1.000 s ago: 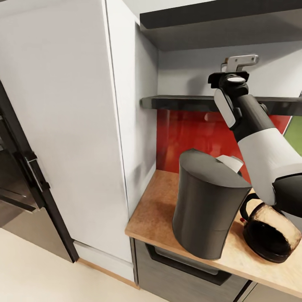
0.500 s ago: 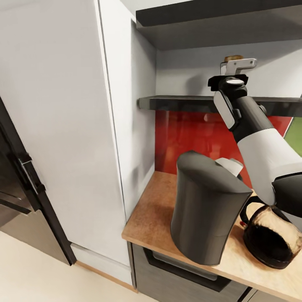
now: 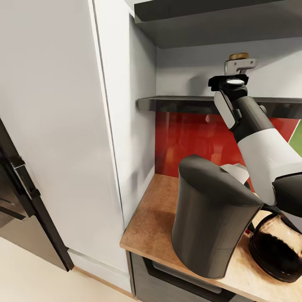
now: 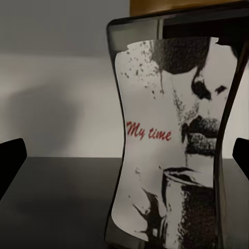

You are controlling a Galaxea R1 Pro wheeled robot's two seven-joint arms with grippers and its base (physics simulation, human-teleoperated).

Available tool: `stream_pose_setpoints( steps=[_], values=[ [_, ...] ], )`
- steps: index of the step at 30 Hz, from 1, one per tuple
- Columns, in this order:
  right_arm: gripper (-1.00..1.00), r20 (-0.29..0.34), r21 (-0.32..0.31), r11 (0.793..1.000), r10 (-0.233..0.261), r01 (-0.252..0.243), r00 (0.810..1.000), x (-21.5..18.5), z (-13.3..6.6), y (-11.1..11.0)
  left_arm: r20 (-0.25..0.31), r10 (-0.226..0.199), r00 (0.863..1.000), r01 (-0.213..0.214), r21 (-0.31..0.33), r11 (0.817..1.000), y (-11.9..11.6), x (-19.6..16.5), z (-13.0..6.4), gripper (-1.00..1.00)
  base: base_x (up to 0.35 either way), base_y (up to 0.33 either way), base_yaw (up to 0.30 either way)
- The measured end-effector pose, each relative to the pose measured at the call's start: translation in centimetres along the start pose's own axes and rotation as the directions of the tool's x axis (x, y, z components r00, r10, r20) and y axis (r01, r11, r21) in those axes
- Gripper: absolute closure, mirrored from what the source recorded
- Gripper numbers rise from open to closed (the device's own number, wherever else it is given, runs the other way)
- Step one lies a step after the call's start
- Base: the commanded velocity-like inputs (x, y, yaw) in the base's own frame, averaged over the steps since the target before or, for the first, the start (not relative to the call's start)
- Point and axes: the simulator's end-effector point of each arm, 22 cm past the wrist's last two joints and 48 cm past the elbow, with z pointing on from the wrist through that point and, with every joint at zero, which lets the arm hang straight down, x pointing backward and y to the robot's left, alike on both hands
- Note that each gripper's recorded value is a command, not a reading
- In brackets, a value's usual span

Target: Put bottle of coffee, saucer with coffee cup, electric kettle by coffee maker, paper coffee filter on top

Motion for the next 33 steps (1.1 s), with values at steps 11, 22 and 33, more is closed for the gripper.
stream_pose_setpoints(
  steps=[11, 22, 33],
  values=[
    [-1.00, 0.000, 0.005, 1.000, 0.000, 0.000, 1.000, 0.0, 0.1, -0.3, -0.002, 0.001, 1.000, -0.001, -0.001, 1.000, 0.1, 0.1, 0.0, -1.00, 0.067, -0.065, 0.000],
    [-1.00, -0.001, 0.005, 1.000, 0.000, 0.000, 1.000, 0.1, 0.1, -0.4, -0.002, 0.001, 1.000, -0.001, -0.001, 1.000, 0.1, 0.1, 0.0, -1.00, 0.001, -0.014, 0.000],
    [-1.00, -0.025, 0.011, 1.000, -0.013, 0.013, 1.000, 1.1, 0.4, -0.6, -0.002, 0.001, 1.000, -0.001, -0.001, 1.000, 0.1, 0.2, 0.0, -1.00, 0.059, -0.001, 0.000]
  ],
)
